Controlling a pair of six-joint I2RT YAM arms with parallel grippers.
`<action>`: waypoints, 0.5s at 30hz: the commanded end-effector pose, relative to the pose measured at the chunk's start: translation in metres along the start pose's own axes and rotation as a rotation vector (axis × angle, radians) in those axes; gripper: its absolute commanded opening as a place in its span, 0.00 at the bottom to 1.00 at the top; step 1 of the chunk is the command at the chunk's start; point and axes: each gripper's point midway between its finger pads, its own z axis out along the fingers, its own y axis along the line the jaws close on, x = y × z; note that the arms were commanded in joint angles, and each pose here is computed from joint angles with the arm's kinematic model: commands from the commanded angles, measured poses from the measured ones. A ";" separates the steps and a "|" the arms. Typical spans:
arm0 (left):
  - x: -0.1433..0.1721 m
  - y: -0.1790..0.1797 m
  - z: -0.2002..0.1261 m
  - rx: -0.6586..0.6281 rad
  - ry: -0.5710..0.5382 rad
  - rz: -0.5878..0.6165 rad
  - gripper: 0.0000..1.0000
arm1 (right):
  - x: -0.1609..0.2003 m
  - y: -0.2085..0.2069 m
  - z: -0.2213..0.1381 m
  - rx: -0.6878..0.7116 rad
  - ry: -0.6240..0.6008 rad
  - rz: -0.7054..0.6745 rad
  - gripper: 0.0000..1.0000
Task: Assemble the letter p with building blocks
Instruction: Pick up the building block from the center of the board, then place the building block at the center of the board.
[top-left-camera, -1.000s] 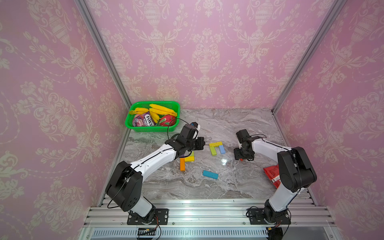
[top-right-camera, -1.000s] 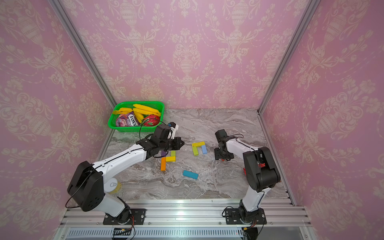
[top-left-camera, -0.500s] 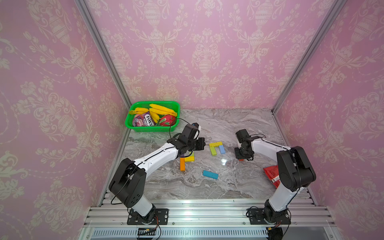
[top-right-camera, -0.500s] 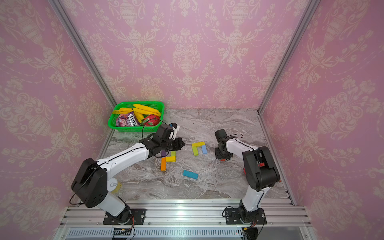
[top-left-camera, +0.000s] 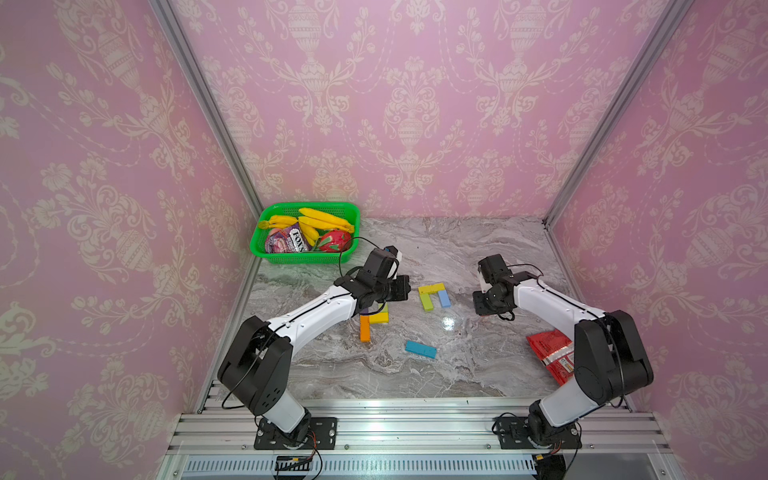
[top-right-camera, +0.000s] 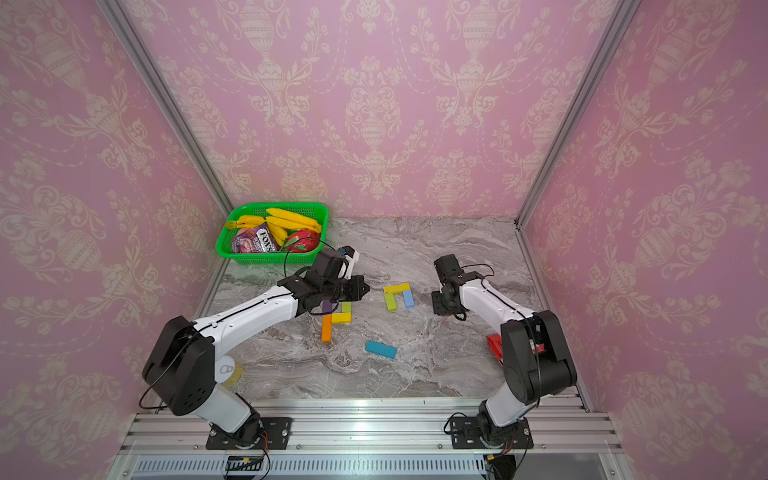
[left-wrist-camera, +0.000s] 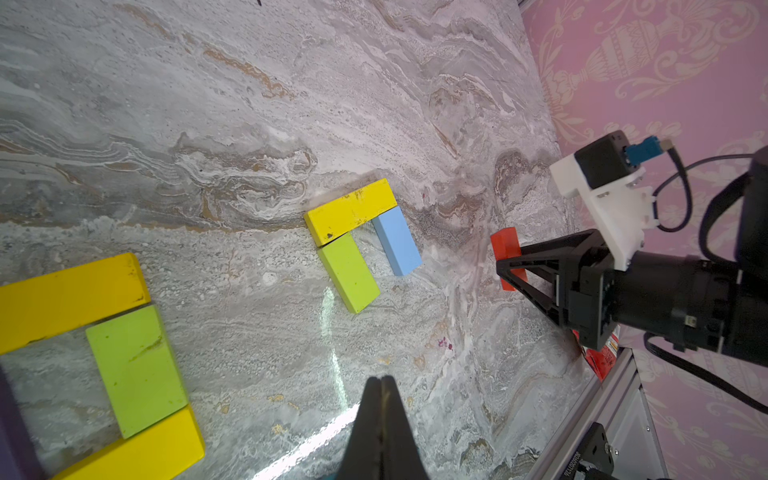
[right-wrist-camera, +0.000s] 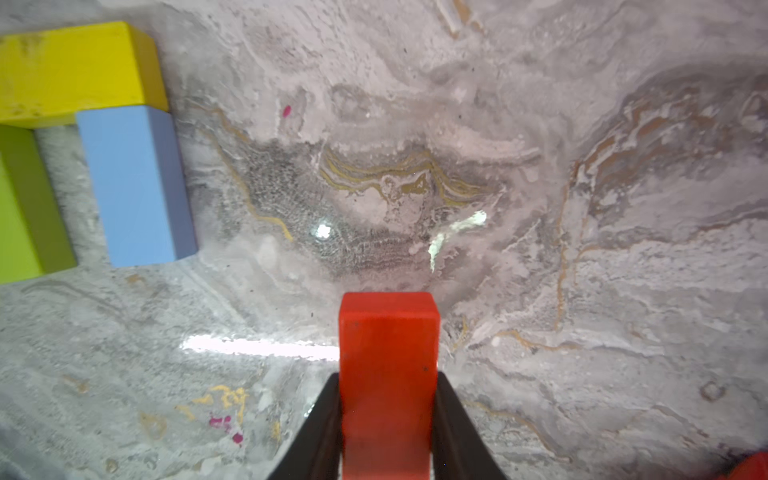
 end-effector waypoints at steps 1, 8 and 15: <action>-0.007 -0.003 -0.004 -0.004 -0.018 0.027 0.00 | -0.010 0.026 -0.020 -0.111 -0.095 -0.112 0.10; -0.009 -0.003 -0.006 -0.009 -0.026 0.037 0.00 | -0.016 0.068 -0.033 -0.114 -0.115 -0.376 0.10; -0.012 0.002 -0.015 -0.040 -0.049 0.053 0.00 | 0.007 0.093 -0.012 -0.055 -0.069 -0.587 0.12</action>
